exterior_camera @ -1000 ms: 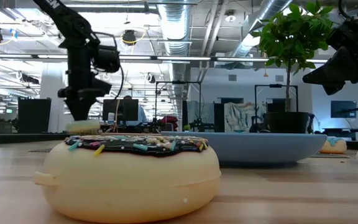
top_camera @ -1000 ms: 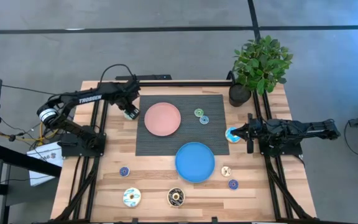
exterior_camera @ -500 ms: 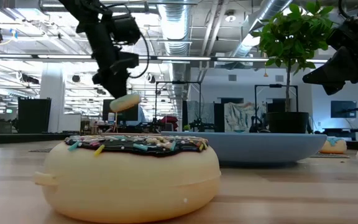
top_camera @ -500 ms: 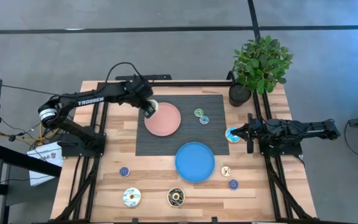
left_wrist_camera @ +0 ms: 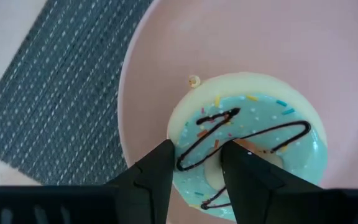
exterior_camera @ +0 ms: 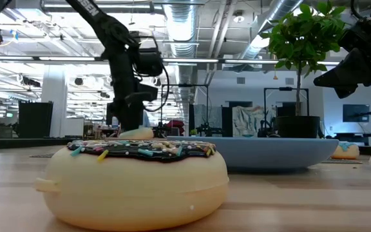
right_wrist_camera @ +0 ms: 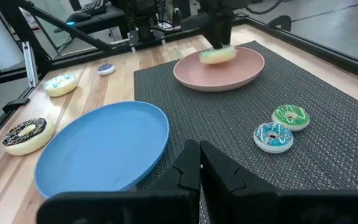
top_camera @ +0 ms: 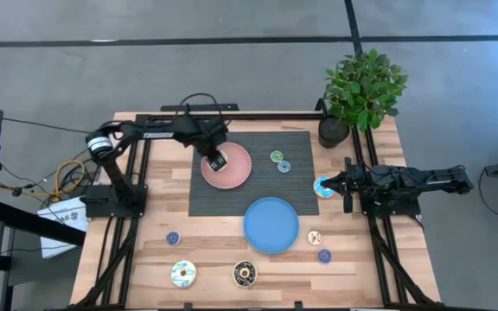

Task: Pick & Place donuts
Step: Put the large blue donut into the pink plate

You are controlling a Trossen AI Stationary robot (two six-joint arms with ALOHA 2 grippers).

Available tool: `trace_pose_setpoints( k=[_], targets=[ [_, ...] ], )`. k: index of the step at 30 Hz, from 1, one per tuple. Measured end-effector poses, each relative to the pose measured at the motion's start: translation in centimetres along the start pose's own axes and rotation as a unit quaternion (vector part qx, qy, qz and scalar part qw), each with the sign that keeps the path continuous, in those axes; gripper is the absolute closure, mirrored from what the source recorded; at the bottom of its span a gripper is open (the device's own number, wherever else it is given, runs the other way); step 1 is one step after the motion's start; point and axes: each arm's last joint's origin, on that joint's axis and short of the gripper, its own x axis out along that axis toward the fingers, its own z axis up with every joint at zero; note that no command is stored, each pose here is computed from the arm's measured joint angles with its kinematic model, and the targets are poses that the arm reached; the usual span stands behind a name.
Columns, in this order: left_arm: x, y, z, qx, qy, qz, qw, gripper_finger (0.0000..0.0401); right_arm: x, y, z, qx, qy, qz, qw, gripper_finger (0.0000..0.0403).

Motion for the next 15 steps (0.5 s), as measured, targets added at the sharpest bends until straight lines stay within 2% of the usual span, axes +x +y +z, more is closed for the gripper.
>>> trace_pose_setpoints(
  k=[8, 15],
  targets=[
    [-0.08, -0.37, 0.55, 0.022, -0.004, -0.018, 1.0, 0.0274, 0.0, 0.0, -0.01, 0.0, 0.0, 0.0, 1.0, 0.0403],
    [-0.09, -0.51, 0.54, 0.025, -0.004, -0.019, 0.999, 0.0241, 0.0, 0.0, 0.0, 0.0, 0.0, 0.0, 1.0, 0.0403]
  ],
)
